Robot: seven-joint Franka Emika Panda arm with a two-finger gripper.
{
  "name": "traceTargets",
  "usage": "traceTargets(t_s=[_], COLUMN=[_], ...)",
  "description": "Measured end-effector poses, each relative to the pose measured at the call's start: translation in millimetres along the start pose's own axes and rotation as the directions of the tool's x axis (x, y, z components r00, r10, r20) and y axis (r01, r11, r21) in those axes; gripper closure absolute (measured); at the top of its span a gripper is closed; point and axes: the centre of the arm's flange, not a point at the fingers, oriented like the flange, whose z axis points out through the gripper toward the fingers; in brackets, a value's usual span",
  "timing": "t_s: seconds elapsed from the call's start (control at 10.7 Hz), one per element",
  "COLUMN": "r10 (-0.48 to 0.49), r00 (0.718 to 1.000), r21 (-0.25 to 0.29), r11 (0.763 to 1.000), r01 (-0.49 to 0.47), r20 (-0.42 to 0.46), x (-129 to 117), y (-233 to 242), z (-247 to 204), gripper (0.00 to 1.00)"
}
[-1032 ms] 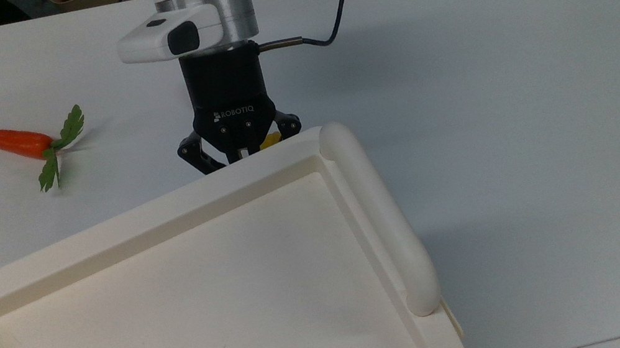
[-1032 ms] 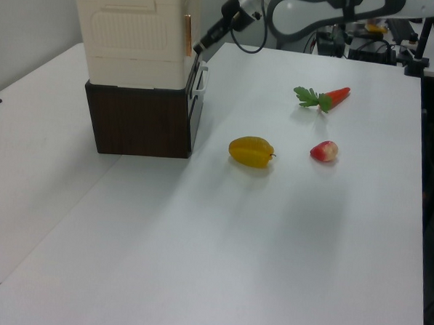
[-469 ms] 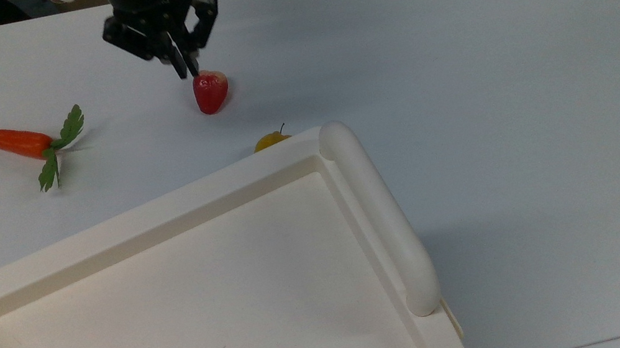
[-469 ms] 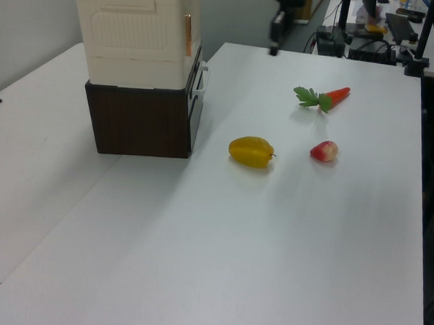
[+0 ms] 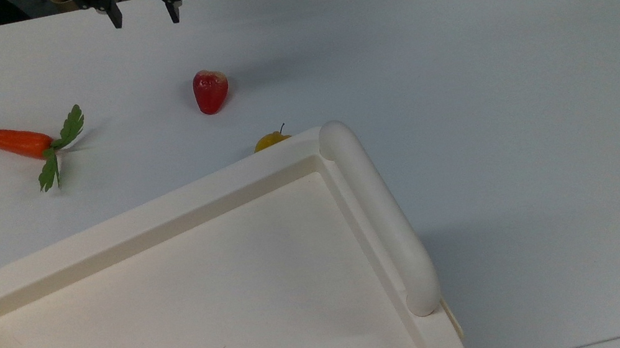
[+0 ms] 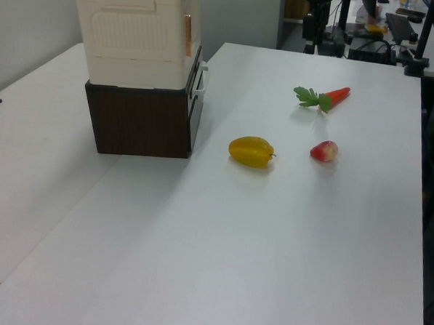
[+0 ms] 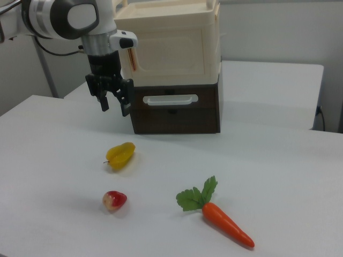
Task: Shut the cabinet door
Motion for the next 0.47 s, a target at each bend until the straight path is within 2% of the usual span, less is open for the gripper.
traceTargets(t_s=[0.09, 0.19, 0.47], r10=[0.009, 0.016, 0.019], r00=[1.0, 1.0, 1.0], r21=[0.002, 0.003, 0.004], r11=[1.0, 1.0, 1.0], r01=[-0.009, -0.016, -0.019], r20=[0.005, 0.005, 0.003], x=[-2.3, -3.9, -4.7], y=[5.7, 9.9, 11.9], z=[-1.4, -3.0, -4.3], gripper=[0.08, 0.0, 0.0])
